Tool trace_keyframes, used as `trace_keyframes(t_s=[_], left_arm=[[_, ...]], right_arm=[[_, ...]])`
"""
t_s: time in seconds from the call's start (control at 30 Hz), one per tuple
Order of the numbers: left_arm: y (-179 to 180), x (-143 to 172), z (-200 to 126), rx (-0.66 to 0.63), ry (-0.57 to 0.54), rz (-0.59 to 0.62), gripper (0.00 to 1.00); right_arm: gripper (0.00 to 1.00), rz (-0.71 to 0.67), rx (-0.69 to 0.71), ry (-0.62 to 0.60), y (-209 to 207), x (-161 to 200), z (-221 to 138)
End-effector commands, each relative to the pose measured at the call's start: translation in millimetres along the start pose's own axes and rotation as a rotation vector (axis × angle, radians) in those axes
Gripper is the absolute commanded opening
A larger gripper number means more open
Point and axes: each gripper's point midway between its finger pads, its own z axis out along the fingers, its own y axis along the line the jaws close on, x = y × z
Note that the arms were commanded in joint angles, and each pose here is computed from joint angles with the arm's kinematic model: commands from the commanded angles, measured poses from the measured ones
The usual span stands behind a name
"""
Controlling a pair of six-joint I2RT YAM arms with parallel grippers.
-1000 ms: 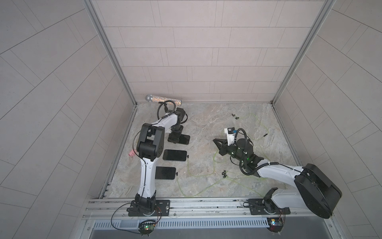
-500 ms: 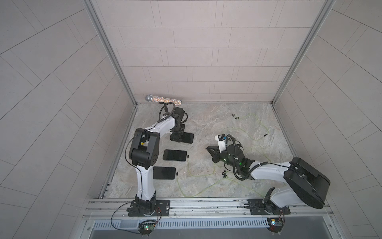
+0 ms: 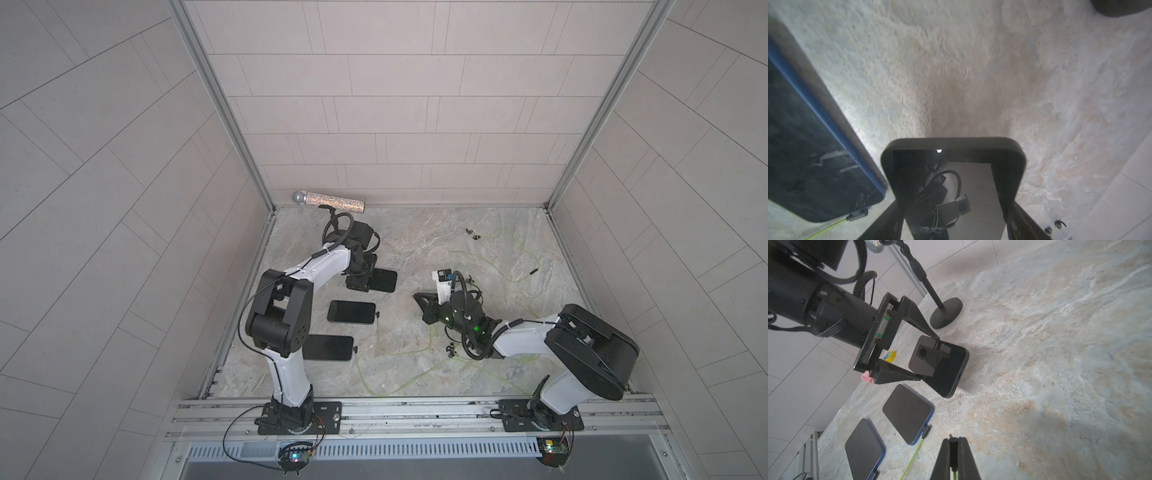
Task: Plug wired earphones into phones
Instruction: Insert the wired earphone into the phone.
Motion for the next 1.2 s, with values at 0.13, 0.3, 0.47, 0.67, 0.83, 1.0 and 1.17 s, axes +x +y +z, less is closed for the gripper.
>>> trace_keyframes(t_s=[0.13, 0.3, 0.47, 0.67, 0.83, 1.0, 1.17], left_arm=[[-2, 30, -32, 0.128, 0.077, 0.009, 0.7], [4, 46, -46, 0.193, 0.117, 0.022, 0.7], [11, 58, -58, 0.278, 0.156, -0.002, 0.7], [24, 67, -70, 0.354, 0.18, -0.034, 0.7], [28, 71, -81, 0.432, 0.187, -0.073, 0.69], [28, 81, -88, 0.475, 0.216, -0.078, 0.69], [28, 87, -88, 0.497, 0.231, -0.085, 0.68]], right_arm=[[0.0, 0.006, -0.023, -0.117, 6, -26, -16], [0.0, -0.005, -0.019, -0.18, 5, -37, -29], [0.0, 0.004, -0.024, -0.209, 7, -43, -35], [0.0, -0.003, -0.084, -0.273, 16, -53, -47], [0.0, -0.044, -0.137, -0.315, 27, -58, -55], [0.0, -0.061, -0.155, -0.405, 29, -61, -66], [0.0, -0.086, -0.195, -0.397, 42, -59, -65]])
